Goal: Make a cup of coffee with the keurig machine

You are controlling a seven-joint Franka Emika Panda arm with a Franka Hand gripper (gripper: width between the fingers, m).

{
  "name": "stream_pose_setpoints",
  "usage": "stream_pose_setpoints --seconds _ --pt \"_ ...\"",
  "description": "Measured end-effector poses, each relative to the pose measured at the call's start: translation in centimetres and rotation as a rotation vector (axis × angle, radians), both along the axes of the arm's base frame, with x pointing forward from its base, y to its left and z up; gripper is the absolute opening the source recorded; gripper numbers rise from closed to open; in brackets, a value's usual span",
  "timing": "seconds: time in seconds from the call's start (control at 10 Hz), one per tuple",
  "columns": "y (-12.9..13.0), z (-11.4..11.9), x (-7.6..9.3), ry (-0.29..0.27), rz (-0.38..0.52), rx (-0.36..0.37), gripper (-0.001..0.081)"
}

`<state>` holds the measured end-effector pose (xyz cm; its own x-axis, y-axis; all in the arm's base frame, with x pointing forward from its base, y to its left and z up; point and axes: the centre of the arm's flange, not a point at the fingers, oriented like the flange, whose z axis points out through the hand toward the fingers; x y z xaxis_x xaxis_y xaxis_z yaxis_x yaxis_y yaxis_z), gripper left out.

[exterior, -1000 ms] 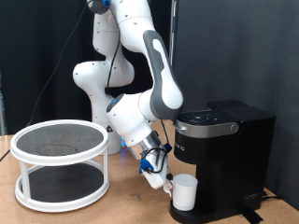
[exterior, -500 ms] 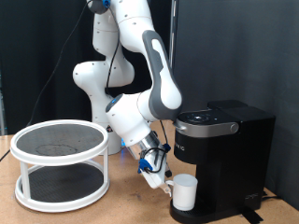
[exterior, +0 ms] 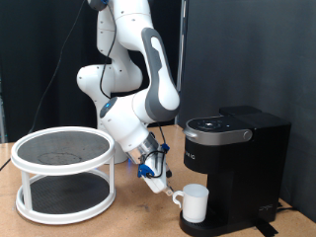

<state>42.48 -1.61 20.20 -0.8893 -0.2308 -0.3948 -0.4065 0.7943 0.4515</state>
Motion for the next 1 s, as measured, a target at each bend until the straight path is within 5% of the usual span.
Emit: stream_pose_setpoints --seconds 0.5,1.0 --pt "-0.8 0.4 -2.0 -0.011 -0.038 -0.045 0.0734" --pt "0.1 -0.1 -2.1 0.015 -0.04 -0.043 0.0734"
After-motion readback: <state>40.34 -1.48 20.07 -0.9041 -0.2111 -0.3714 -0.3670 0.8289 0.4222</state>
